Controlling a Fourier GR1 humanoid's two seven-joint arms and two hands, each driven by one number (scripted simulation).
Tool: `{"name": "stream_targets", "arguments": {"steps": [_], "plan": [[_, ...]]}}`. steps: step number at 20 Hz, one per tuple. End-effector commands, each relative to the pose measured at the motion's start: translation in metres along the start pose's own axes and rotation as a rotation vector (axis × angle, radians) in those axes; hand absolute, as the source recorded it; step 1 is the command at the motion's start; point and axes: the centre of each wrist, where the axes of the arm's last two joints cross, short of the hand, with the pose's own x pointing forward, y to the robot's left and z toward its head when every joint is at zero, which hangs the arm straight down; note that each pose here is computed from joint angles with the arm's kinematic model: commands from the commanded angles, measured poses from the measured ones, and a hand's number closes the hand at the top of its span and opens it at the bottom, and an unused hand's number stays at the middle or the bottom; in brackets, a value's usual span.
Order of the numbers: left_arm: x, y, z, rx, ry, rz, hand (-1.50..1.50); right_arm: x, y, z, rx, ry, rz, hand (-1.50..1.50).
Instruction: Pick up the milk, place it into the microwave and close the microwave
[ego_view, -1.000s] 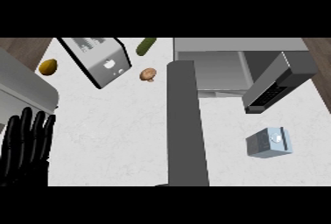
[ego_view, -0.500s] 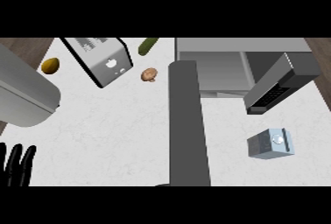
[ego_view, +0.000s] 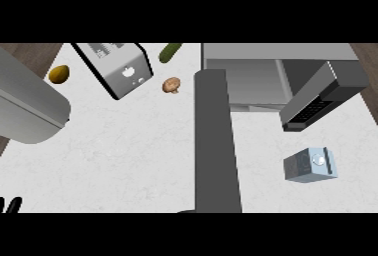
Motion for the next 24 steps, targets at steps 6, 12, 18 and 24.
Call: {"name": "stream_targets", "arguments": {"steps": [6,12,18,24], "plan": [[0.013,0.021,0.033,-0.006,-0.001,-0.026,-1.50,-0.046,0.007,-0.017,0.037,0.035,0.058,-1.50],[0.019,0.020,0.020,-0.014,-0.015,-0.016,-1.50,-0.081,0.014,-0.030,0.032,0.049,0.124,-1.50],[0.025,0.026,0.029,-0.011,-0.017,-0.021,-1.50,-0.124,-0.006,-0.032,-0.061,0.113,0.173,-1.50],[0.004,0.039,0.052,-0.007,0.008,-0.005,-1.50,-0.162,-0.016,-0.037,-0.038,0.130,0.175,-1.50]]}}
